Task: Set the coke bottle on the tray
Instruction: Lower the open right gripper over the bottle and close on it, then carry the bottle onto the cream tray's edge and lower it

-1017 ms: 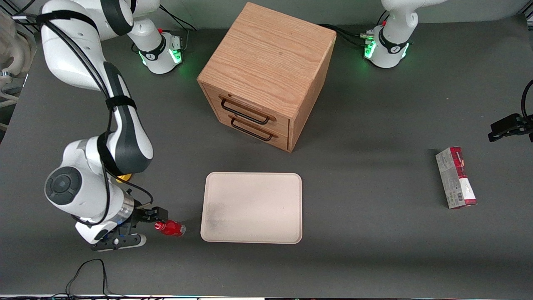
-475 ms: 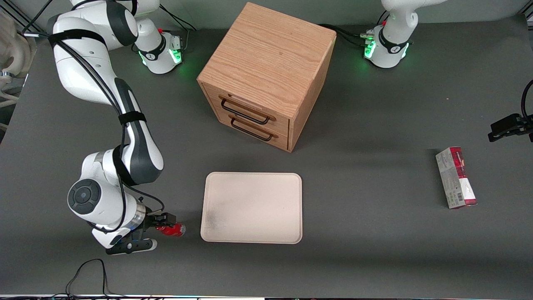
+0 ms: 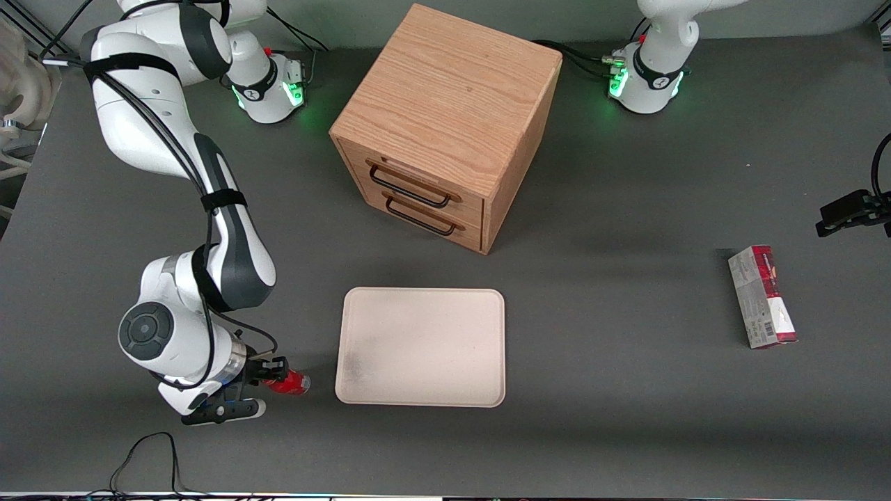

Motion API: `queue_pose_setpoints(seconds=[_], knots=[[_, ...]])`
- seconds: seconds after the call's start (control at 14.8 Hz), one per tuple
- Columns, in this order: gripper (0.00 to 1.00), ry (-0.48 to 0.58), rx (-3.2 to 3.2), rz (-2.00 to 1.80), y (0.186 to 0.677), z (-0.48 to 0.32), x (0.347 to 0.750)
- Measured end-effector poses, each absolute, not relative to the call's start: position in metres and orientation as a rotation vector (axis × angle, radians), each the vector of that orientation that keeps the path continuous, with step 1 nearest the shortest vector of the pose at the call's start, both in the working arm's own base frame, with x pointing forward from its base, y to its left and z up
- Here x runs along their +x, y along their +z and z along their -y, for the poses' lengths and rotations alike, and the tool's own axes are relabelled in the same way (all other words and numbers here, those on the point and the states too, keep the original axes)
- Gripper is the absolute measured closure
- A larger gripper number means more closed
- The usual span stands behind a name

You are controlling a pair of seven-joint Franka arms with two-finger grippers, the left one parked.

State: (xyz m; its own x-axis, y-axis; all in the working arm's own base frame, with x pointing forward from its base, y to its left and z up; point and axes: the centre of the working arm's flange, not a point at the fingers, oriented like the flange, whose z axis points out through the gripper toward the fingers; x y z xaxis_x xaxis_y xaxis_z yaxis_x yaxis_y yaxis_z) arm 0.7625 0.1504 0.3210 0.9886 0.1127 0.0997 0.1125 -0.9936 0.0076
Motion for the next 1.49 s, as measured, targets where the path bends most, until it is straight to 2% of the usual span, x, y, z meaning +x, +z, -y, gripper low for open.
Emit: queue_pose_setpoints(seconds=[0.07,0.54,0.81,1.08,1.22,1.49], knots=[[0.68,0.159,3.132,-0.177,0.322,-0.151,0.763],[0.68,0.177,3.14,-0.133,0.339,-0.15,0.766],[0.68,0.111,3.136,-0.076,0.411,-0.144,0.76],[0.68,0.11,3.115,-0.043,0.492,-0.139,0.737],[0.68,0.138,3.124,0.01,0.51,-0.155,0.729],[0.68,0.244,3.151,0.122,0.503,-0.238,0.719]])
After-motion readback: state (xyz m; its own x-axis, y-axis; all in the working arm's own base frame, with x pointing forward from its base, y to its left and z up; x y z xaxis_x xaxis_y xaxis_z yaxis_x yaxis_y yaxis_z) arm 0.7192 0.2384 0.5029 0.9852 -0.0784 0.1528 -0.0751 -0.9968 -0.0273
